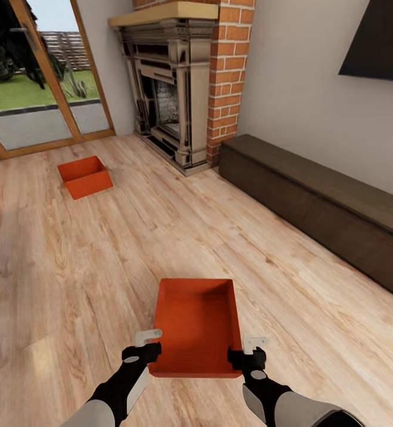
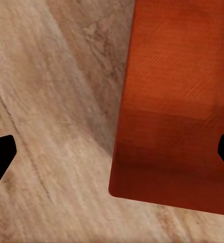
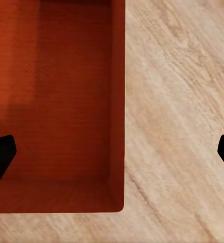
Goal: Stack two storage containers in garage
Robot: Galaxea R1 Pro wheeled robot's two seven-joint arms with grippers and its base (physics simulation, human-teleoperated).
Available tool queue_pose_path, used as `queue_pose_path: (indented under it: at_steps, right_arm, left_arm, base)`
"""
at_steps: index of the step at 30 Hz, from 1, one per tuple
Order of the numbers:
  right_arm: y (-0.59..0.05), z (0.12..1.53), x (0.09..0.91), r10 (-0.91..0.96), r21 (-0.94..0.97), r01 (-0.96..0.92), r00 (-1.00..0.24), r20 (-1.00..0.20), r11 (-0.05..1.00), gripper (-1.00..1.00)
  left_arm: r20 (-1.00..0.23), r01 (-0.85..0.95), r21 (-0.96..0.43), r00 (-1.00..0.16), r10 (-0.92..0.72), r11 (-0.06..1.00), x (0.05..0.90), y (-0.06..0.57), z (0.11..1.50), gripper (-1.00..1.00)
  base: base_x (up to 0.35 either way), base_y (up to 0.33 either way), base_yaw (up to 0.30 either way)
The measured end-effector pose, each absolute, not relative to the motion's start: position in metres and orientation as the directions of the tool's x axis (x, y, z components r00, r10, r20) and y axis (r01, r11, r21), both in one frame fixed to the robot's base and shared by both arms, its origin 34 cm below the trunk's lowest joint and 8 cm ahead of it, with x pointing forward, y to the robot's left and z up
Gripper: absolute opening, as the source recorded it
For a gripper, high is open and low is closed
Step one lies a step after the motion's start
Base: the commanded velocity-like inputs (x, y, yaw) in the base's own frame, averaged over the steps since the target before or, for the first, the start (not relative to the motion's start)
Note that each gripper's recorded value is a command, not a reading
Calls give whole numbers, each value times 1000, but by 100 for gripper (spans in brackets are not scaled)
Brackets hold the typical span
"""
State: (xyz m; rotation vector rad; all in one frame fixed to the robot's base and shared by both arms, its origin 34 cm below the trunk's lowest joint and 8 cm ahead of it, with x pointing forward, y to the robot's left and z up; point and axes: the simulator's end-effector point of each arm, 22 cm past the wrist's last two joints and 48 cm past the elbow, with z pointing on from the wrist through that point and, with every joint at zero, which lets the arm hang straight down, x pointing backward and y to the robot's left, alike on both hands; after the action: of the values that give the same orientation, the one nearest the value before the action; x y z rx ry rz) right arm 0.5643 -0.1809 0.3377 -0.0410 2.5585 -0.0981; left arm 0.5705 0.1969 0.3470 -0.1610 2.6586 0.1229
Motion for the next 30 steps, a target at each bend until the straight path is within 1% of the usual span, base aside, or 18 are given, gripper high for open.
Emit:
queue_pose_path:
  at_steps: [13, 27, 30]
  right_arm:
    - [-182, 311, 560, -51, -81, -7, -834, -549, 997, 100]
    - [-183, 312, 561, -48, -80, -5, -831, -554, 997, 100]
    - [-183, 312, 561, -48, -80, -5, -831, -554, 997, 100]
  left_arm:
    - [-463, -134, 60, -882, -91, 989, 566, 197, 321, 100]
    - [-468, -133, 60, -879, -90, 989, 569, 197, 322, 100]
    - [-466, -132, 60, -880, -89, 989, 568, 197, 321, 100]
  base:
    - [0, 0, 0]
    - [1, 0, 0]
    - [103, 0, 0]
